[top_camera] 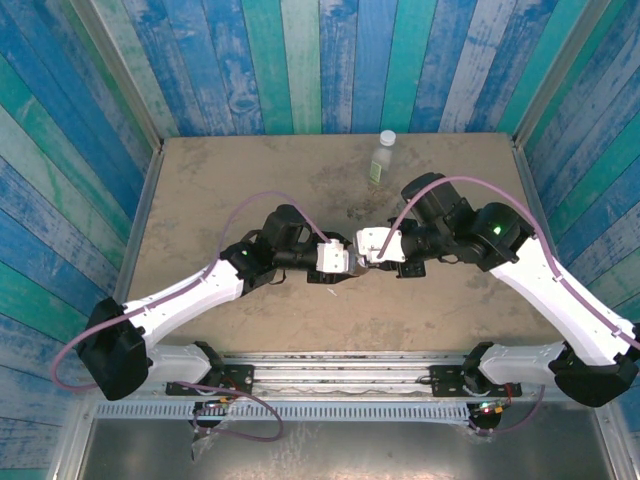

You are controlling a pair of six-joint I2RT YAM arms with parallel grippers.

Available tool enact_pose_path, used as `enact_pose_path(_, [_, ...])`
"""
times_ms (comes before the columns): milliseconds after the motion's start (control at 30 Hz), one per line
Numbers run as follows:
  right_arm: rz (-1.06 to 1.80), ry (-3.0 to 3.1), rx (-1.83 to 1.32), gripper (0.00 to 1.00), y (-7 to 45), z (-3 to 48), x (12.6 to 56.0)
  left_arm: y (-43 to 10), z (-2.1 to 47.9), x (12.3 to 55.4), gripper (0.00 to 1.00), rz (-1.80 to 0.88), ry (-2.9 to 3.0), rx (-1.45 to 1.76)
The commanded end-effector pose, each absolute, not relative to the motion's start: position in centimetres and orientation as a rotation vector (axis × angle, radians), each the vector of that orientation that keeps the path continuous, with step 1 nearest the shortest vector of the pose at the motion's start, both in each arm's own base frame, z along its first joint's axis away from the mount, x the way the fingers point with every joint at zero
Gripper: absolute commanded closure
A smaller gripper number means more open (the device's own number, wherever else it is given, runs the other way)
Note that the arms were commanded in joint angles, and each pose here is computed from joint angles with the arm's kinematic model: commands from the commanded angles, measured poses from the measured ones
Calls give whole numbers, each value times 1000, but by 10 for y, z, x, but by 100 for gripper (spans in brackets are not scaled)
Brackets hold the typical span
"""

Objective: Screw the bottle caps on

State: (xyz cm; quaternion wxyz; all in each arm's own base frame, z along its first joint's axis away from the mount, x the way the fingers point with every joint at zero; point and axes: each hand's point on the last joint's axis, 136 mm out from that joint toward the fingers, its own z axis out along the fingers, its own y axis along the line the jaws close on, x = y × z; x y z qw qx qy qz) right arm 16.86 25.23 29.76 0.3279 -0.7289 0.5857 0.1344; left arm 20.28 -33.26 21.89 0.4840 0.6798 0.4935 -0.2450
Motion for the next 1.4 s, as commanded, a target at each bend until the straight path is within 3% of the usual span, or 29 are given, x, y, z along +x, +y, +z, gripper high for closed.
enact_pose_path(0, [385,1548,-1901,75,258,294,168,-336,235,203,47,-605,1164,1641])
enact_pose_path(167, [387,1680,-1768,83,258,296,179,-336,236,207,47,-587,1179,1624])
enact_pose_path(367, [498,2034,-1233,95,265,308,209,-334,238,221,47,-527,1219,1568])
enact_pose_path(533, [608,2209,-998,96,267,306,211,-332,238,226,47,-500,1235,1556])
enact_pose_path(667, [534,2156,-1005,78,258,310,216,-331,239,226,47,-521,1234,1550])
enact_pose_path(800, [512,1857,-1225,45,266,336,208,-332,246,222,46,-579,1219,1517])
enact_pose_path(867, [501,1754,-1216,37,267,345,209,-333,257,216,46,-655,1180,1483])
enact_pose_path(1067, [576,1514,-1125,29,271,367,202,-328,289,208,46,-856,1072,1378])
enact_pose_path(1367, [691,1545,-1120,40,281,357,196,-327,293,203,45,-901,1042,1394])
